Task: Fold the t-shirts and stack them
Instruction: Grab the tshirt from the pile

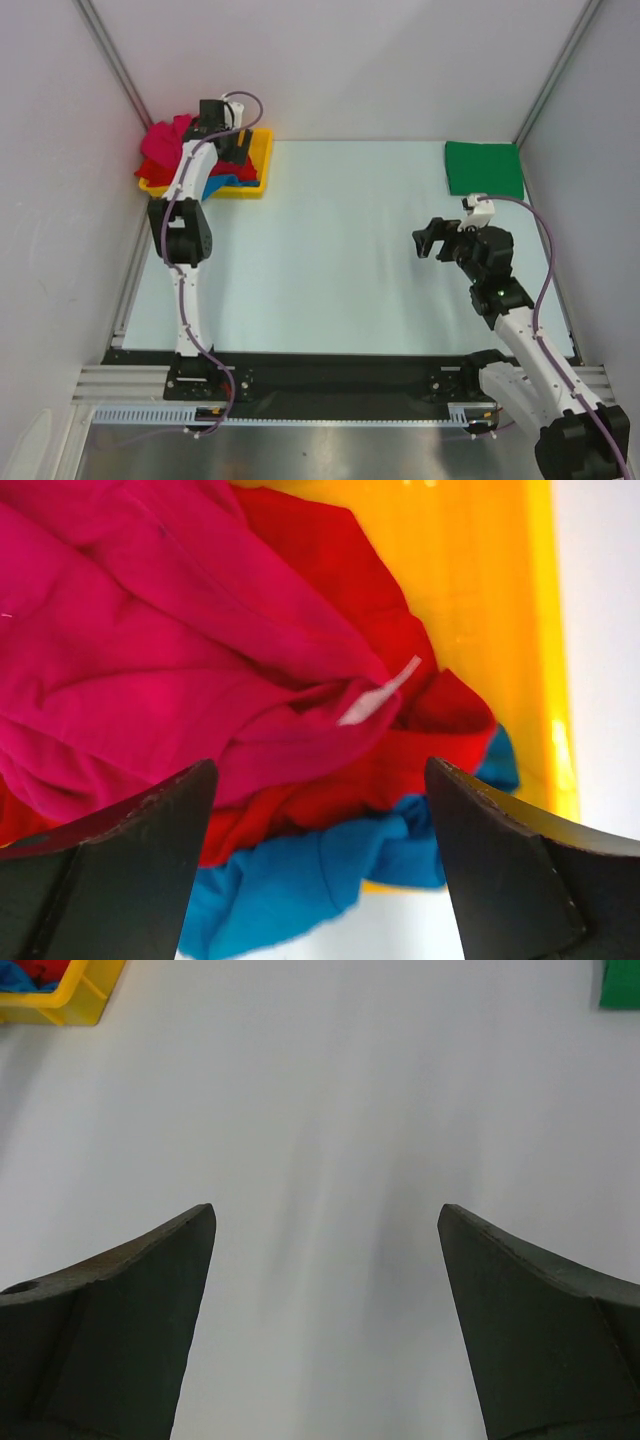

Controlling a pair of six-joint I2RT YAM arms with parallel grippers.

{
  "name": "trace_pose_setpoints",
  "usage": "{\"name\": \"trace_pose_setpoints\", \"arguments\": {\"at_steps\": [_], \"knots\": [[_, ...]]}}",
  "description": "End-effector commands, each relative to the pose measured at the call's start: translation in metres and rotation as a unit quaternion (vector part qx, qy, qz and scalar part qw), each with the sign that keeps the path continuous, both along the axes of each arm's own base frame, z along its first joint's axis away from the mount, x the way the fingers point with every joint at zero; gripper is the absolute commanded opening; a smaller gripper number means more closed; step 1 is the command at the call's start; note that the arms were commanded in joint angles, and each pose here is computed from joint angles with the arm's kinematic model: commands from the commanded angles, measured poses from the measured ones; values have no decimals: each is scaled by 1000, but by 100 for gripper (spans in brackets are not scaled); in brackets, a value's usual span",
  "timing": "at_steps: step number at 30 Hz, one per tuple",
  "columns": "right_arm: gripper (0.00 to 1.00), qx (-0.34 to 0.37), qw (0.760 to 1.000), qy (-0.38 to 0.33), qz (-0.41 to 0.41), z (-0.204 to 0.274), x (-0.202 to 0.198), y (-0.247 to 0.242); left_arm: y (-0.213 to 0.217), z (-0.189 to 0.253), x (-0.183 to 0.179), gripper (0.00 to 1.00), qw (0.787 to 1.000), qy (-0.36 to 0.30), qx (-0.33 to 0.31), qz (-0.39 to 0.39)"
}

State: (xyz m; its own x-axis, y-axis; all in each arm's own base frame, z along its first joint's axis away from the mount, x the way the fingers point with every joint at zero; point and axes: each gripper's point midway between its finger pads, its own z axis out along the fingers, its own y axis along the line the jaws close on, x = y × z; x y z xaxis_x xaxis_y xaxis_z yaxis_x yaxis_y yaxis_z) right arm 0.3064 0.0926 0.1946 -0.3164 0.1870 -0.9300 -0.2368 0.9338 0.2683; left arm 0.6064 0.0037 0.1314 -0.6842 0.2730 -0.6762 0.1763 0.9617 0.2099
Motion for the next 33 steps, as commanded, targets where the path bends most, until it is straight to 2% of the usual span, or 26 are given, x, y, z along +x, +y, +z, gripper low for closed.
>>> {"name": "trace_pose_setpoints", "arguments": {"at_steps": [1, 2, 4, 6, 9, 11, 14, 17, 18, 20, 23, 26, 29, 33], "knots": [[100, 1, 1000, -7, 14, 22, -1, 9, 16, 44, 38, 91, 994, -100, -4, 35], [100, -2, 1000, -7, 14, 22, -1, 10, 34, 42, 41, 90, 994, -102, -4, 50], [100, -6, 1000, -4, 16, 21, -3, 12, 51, 23, 44, 81, 993, -92, -11, 70], [100, -11, 1000, -6, 13, 24, -2, 11, 49, 7, 41, 69, 995, -71, -28, 61], [100, -21, 1000, -5, 8, 26, -2, 9, 31, -21, 30, 66, 998, -29, -54, 17], [100, -28, 1000, -7, 5, 28, 0, 7, 25, -29, 25, 66, 998, -19, -65, 4], [100, -35, 999, -3, 8, 27, 3, 8, 16, -27, 26, 61, 996, -22, -82, -18], [100, -38, 999, 0, 9, 30, 6, 8, 16, -32, 24, 39, 996, -13, -85, -13], [100, -41, 999, -4, 10, 33, 7, 9, 17, -33, 22, 22, 996, -8, -86, -10], [100, -40, 999, -8, 11, 34, 7, 9, 16, -33, 19, 11, 996, -4, -87, -11], [100, -38, 999, -16, 13, 39, 9, 10, 19, -10, 18, 6, 996, -22, -80, -7], [100, -36, 999, -19, 17, 43, 9, 12, 18, 63, 19, 6, 992, -96, -78, -12], [100, -35, 999, -26, 17, 50, 9, 13, 13, 117, 14, 4, 986, -146, -82, -24], [100, -31, 999, -40, 20, 63, 10, 17, 1, 213, -13, 3, 971, -222, -77, -47]]}}
